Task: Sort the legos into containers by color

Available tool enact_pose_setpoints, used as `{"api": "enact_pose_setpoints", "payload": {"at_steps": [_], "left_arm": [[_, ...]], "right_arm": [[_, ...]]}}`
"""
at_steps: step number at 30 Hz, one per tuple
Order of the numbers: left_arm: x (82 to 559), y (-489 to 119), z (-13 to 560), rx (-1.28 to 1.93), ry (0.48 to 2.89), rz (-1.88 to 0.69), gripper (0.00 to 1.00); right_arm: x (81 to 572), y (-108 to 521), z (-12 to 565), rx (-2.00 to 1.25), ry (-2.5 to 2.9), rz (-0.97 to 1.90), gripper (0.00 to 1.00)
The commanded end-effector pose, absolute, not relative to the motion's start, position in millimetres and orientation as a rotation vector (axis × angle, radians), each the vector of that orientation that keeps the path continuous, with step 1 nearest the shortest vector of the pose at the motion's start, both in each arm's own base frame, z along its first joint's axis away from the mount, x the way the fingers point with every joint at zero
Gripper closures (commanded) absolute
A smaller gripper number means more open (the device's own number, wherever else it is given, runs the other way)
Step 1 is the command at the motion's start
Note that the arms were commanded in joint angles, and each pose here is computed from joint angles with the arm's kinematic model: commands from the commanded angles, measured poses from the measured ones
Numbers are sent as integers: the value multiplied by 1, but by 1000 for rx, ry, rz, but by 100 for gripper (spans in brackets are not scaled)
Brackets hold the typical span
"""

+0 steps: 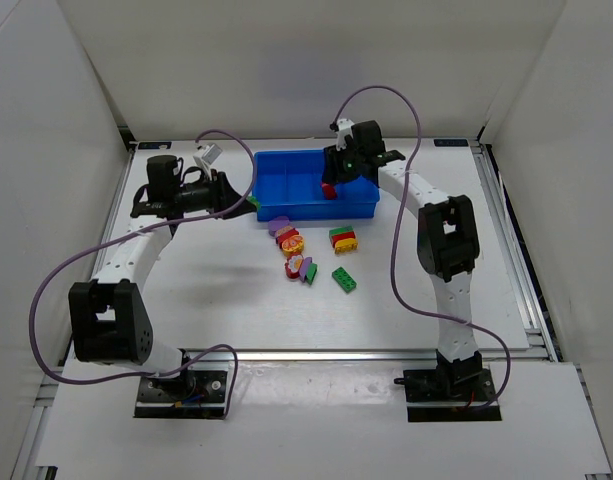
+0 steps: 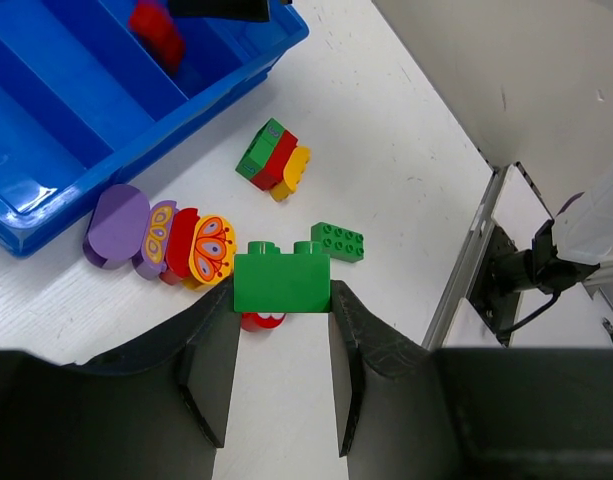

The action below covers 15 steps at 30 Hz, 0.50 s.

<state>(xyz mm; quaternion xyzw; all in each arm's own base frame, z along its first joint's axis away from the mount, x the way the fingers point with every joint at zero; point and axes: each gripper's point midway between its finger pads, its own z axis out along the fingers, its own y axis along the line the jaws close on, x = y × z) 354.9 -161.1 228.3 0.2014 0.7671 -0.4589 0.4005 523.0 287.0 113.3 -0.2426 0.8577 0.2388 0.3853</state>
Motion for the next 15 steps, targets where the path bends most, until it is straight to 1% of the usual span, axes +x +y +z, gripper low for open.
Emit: {"api": "enact_pose_setpoints", "payload": {"at_steps": [1,2,3,4,7,9,11,13,14,15], "left_arm": [[359,-163,251,535,1875,-1129,79],[363,-164,252,538,1868,-1123,79],[363,-165,254,544,1863,-1124,79],[365,-168,255,557,1852,-1120,79],[367,-174,257,576,1840,-1103,79],[366,-181,257,605,1834,-1092,79],[366,-195,260,641,1823,-1107,79],[372,-207,261,663,1825,-1122,79],[371,-219,260,682,1832,-1138,79],[374,-227,261,693,1832,-1144,79]], "right_arm": [[543,289,141,-623,2068,520,48],[546,289,145,-615,2050,507,46],[549,288,147,-607,2041,496,41],[551,288,153,-599,2029,483,33],[556,285,168,-579,1982,450,21],[557,282,180,-574,1965,451,19],[550,276,213,-553,1921,468,19],[546,262,231,-529,1906,469,18],[539,253,259,-514,1870,461,18],[540,233,269,-478,1874,437,18]]}}
